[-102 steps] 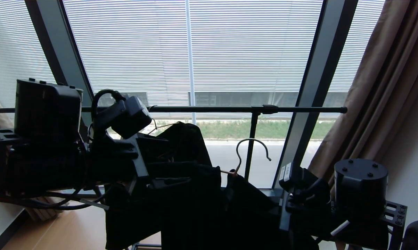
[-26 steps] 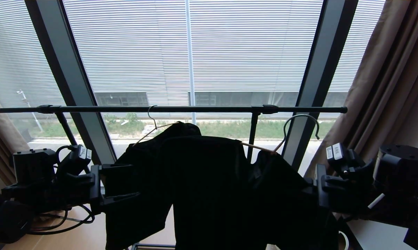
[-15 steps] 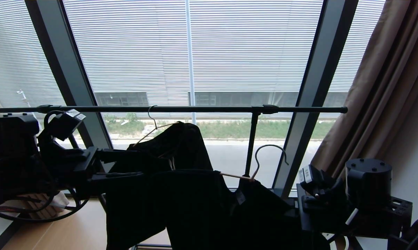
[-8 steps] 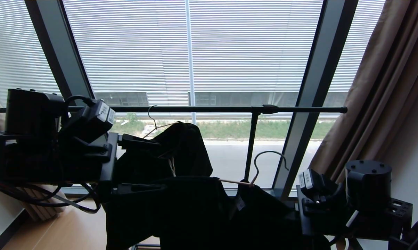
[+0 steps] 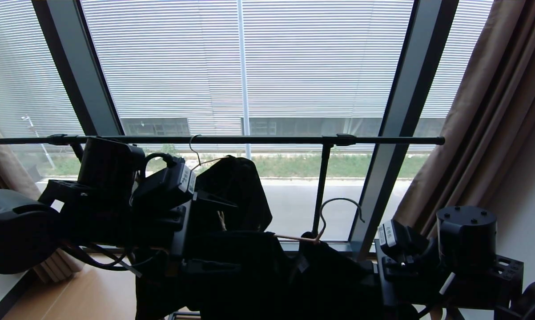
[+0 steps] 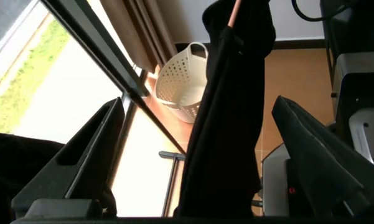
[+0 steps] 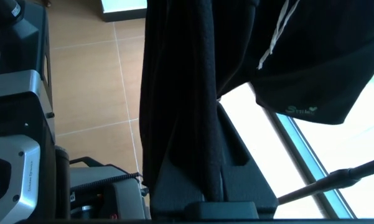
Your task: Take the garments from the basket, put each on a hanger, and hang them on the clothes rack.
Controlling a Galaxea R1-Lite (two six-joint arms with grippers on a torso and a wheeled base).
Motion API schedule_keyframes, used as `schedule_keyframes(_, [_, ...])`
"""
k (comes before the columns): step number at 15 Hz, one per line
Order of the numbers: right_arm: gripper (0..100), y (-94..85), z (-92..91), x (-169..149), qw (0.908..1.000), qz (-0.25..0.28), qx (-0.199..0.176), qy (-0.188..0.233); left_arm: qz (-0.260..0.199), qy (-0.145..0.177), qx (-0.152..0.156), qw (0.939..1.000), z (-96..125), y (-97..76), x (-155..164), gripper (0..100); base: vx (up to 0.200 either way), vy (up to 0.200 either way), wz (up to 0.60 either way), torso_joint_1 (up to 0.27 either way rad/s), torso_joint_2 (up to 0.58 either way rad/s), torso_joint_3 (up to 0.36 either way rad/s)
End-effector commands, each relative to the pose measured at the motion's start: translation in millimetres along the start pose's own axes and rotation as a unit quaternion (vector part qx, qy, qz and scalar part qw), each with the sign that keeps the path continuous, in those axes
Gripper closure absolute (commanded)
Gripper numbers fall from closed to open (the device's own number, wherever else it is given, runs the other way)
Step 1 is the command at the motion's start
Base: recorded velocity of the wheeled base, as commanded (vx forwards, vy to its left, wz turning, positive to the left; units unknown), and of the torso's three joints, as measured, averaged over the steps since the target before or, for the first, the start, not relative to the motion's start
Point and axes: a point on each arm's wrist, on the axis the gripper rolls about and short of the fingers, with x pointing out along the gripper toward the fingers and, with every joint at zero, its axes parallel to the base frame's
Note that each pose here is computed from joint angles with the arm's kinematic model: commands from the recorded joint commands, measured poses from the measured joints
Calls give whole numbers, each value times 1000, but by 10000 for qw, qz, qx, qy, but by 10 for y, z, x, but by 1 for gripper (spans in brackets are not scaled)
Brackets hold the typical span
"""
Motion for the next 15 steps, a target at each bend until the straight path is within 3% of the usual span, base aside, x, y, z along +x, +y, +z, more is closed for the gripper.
schedule_keyframes(1, [100, 25, 1, 28, 10000, 73, -12, 11, -212, 63, -101, 9997, -71, 3, 139, 0, 0, 0, 0, 0, 0, 0])
schedule_keyframes(9, [100, 89, 20, 73, 9997, 231, -71, 9, -374, 97, -154, 9991, -91, -4, 254, 0, 0, 0, 0, 0, 0, 0])
schedule_keyframes(10, [100, 89, 20, 73, 9997, 223, -71, 11, -377, 101, -160, 9991, -95, -3, 257, 100, 0, 0, 0, 0, 0, 0])
schedule_keyframes(15, [100, 60, 7, 96, 9998, -163, -66, 115, -367, 86, -137, 9992, -84, -4, 245, 100, 0, 0, 0, 0, 0, 0])
